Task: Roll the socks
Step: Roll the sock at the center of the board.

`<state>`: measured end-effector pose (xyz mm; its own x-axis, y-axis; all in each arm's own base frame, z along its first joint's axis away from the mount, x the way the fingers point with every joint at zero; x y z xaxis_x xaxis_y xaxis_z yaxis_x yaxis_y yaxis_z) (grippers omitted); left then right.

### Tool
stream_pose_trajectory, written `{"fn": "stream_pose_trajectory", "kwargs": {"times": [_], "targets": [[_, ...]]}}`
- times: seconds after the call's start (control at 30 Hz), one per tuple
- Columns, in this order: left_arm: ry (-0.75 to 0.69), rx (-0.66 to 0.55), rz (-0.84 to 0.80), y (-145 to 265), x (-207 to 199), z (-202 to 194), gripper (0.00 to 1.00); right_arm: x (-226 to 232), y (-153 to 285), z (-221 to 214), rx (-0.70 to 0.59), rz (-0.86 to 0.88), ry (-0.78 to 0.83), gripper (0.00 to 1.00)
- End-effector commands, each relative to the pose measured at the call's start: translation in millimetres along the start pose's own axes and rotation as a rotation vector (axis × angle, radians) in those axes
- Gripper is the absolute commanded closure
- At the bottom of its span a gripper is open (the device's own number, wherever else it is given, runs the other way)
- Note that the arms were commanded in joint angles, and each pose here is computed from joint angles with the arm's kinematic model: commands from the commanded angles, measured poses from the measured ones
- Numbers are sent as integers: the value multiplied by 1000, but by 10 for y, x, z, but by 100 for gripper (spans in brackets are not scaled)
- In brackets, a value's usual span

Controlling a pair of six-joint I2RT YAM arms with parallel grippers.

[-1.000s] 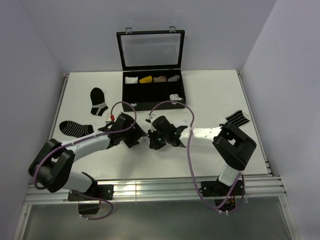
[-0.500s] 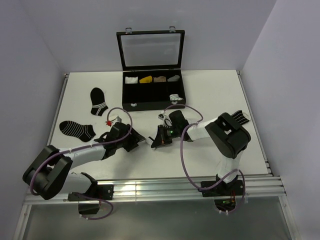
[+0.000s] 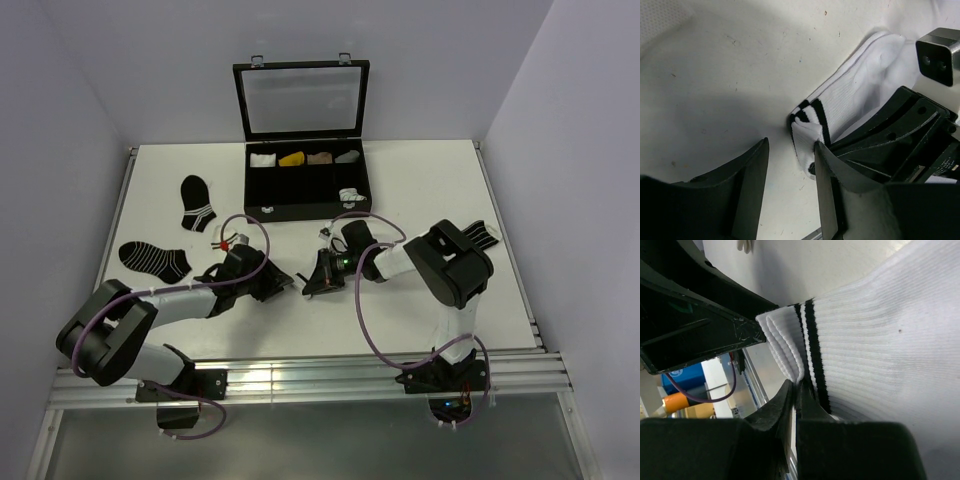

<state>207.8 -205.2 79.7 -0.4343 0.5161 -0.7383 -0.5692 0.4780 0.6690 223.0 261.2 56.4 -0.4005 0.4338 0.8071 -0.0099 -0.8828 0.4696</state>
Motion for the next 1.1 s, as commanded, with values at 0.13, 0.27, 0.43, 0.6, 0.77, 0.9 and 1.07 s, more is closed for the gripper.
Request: {"fn": "stream_pose_trajectory", "kwargs": {"times": [0.13, 0.27, 0.43, 0.6, 0.77, 0.9, 1.07], "targets": [[-32, -45, -78, 108, -93, 35, 48, -4, 17, 95, -18, 23, 8, 100], [-56, -62, -104, 148, -97, 52, 56, -5, 12, 96, -16, 29, 6, 100], [-86, -37, -95, 78, -120, 35, 70, -9, 13, 103, -14, 27, 5, 100], [-105, -16, -102, 4, -192, 30, 77, -4, 5, 109, -12, 30, 7, 100], [-108, 5, -126, -37, -266, 22, 80, -20, 4, 108, -10, 24, 5, 100], [-116, 25, -153, -50, -319, 5, 81, -27, -4, 112, -10, 22, 3, 100], [-123, 57, -171, -85, -316, -28, 81, -31, -5, 122, -9, 23, -1, 100]]}}
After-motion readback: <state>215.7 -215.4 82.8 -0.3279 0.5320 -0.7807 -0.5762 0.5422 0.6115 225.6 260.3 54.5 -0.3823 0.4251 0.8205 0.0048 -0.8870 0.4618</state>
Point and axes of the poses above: each gripper's point midway between its finger pads, its own y axis back along the fingers, its own x axis along the line the jaws close on, z = x × y, the point moved 7 cm from there along y, back along the fingers, and after that the axes turned 11 degrees about y, right-handed, at the moved point
